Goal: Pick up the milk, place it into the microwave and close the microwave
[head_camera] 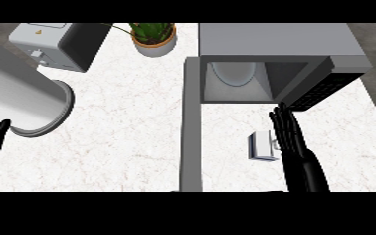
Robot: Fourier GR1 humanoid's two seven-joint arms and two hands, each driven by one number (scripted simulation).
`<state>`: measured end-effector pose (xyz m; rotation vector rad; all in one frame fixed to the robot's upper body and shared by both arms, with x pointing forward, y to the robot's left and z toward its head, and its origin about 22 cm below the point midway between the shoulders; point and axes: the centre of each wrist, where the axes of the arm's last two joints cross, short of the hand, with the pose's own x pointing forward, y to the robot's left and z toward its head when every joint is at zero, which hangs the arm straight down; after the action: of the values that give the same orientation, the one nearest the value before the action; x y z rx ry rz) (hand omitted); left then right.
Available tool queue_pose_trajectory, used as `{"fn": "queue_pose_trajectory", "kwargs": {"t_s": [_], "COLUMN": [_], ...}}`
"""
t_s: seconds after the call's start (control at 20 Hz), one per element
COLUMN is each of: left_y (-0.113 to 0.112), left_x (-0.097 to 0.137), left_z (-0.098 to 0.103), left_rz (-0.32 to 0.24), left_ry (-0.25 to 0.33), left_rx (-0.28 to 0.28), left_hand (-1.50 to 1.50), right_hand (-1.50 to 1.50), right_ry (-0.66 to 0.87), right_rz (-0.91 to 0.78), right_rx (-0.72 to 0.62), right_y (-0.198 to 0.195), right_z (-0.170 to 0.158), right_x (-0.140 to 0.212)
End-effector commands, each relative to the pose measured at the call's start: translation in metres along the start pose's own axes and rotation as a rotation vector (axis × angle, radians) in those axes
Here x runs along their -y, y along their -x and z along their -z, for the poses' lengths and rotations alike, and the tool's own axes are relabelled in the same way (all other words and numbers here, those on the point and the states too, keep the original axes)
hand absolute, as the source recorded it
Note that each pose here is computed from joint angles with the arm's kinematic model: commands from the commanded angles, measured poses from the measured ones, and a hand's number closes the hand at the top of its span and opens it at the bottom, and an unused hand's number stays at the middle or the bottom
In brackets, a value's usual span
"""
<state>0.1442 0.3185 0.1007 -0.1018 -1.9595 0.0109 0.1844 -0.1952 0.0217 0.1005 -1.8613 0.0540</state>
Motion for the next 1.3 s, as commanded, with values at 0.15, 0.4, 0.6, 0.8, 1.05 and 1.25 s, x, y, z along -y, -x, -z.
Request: {"fn": "queue_pose_trajectory", "kwargs": {"t_s": [0.15, 0.4, 0.6, 0.8, 1.05, 1.25], "left_y": [-0.012, -0.019, -0.013, -0.007, -0.006, -0.007], "left_x": [0.01, 0.001, 0.012, 0.006, 0.009, 0.008], "left_z": [-0.018, -0.019, -0.031, -0.025, -0.019, -0.035], "left_rz": [0.003, 0.001, -0.012, -0.016, -0.007, -0.019], "left_ry": [-0.011, 0.016, 0.003, 0.004, 0.009, 0.008], "left_rx": [-0.006, 0.018, 0.004, -0.002, 0.001, 0.011], "left_hand": [-1.5, -1.5, -1.5, -1.5, -1.5, -1.5], "right_hand": [-1.5, -1.5, -1.5, -1.5, -1.5, -1.5], "right_ry": [0.066, 0.075, 0.044, 0.025, -0.006, 0.005], "right_rz": [-0.037, -0.046, -0.032, -0.071, -0.087, -0.072], "right_rx": [-0.025, -0.051, -0.058, -0.032, -0.033, -0.028], "right_y": [0.02, 0.058, 0.07, 0.073, 0.106, 0.119], "right_z": [0.003, -0.031, -0.015, -0.02, -0.019, 0.002], "right_x": [0.032, 0.069, 0.074, 0.075, 0.07, 0.063]}}
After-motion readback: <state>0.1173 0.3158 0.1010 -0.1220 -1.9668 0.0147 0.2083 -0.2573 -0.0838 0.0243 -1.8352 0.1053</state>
